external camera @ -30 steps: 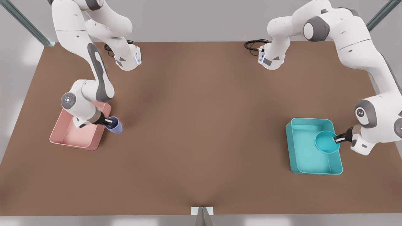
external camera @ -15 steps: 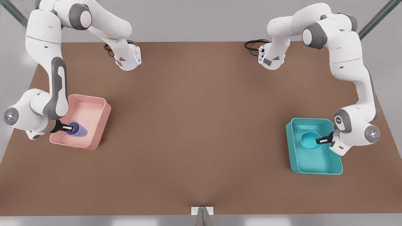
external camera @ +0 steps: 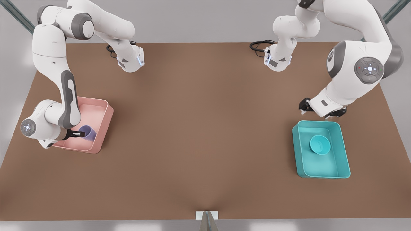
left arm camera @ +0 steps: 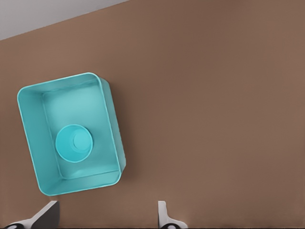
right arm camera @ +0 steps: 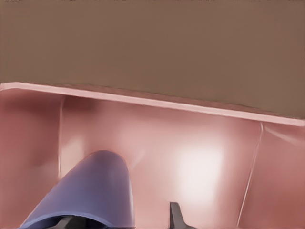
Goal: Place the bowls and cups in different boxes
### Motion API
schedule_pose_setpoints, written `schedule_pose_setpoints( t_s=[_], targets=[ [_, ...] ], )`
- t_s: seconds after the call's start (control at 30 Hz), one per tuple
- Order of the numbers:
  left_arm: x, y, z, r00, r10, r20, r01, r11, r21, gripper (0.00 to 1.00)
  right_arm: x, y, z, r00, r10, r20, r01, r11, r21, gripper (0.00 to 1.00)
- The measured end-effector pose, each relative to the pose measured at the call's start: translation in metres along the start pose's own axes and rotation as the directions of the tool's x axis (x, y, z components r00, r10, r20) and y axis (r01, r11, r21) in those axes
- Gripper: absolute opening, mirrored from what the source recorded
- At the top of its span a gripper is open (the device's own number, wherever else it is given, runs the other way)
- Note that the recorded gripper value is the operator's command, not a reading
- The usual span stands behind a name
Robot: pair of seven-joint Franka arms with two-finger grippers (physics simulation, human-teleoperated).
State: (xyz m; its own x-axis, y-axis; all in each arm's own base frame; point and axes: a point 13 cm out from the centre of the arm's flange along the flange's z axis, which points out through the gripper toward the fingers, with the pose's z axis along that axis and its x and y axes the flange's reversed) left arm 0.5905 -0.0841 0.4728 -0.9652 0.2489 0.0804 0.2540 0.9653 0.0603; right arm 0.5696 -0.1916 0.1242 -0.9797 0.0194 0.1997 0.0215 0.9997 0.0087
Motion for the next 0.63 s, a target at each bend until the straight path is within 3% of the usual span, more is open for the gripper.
schedule_pose_setpoints(
  t_s=[0.27, 0.5, 0.63],
  targets=[
    [0.013, 0.0, 0.019, 0.995, -0.018, -0.095, 0.019, 1.0, 0.007, 1.0, 0.007, 0.018, -0.055, 0.999, -0.037, 0.029, 0.038, 0.999, -0.034, 1.0],
    [0.016, 0.003, 0.026, 0.992, -0.033, -0.121, 0.034, 0.999, 0.008, 1.0, -0.011, 0.123, -0.278, 0.96, -0.19, 0.204, 0.187, 0.982, 0.033, 1.0],
    [0.018, 0.002, 0.027, 0.991, -0.035, -0.13, 0.037, 0.999, 0.01, 1.0, 0.038, 0.15, -0.324, 0.968, -0.188, 0.166, 0.189, 0.982, 0.015, 1.0]
  ],
)
